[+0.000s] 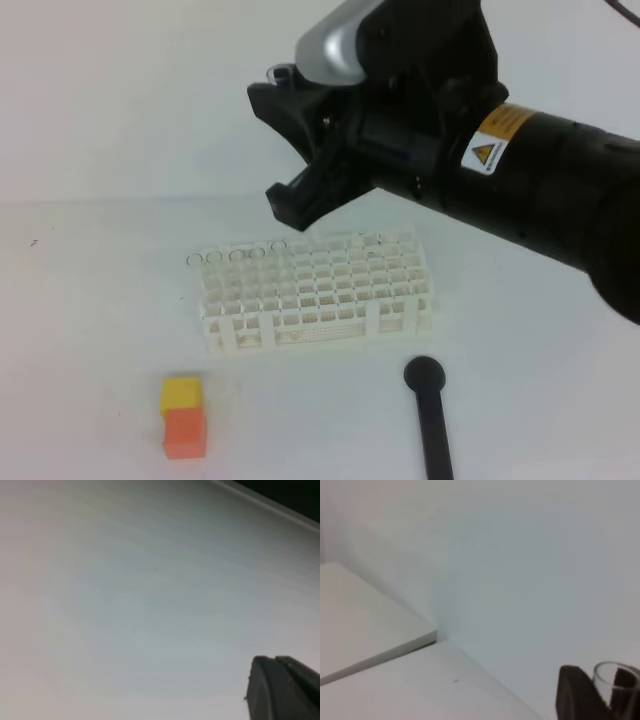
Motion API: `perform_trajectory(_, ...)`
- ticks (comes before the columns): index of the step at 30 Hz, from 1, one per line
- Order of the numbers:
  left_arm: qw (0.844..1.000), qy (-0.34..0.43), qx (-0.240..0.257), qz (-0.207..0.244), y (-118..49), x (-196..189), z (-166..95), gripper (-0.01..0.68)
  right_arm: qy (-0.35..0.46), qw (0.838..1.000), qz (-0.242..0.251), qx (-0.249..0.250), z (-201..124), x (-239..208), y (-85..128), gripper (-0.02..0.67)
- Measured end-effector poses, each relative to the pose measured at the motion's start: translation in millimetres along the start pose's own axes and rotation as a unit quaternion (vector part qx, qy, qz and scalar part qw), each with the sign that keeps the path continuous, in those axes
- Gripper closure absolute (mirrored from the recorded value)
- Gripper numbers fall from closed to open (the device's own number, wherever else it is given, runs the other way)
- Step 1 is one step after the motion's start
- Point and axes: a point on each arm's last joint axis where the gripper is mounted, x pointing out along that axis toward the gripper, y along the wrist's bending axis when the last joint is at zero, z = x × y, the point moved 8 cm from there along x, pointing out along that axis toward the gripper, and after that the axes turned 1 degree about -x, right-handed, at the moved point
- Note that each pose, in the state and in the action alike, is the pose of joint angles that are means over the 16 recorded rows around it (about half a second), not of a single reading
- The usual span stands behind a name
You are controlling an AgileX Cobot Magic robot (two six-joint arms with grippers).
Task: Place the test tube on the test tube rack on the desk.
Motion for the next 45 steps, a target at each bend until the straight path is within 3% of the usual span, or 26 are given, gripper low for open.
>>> perform_trajectory(16, 1.0, 0.001, 0.003, -0.004, -1.3, 0.0, -0.3, 0.673, -0.033, 0.999, -0.01, -0.033, -6.8, 14.3, -7.0, 0.524)
perform_trajectory(32, 1.0, 0.001, 0.004, -0.006, -2.1, 0.0, -0.4, 0.674, -0.045, 0.998, -0.047, 0.007, -33.3, 34.8, -18.6, 0.524)
perform_trajectory(45, 1.0, 0.002, 0.013, -0.002, -1.2, 0.1, -0.9, 0.674, -0.054, 0.991, -0.116, 0.035, -72.2, 51.0, -24.6, 0.524)
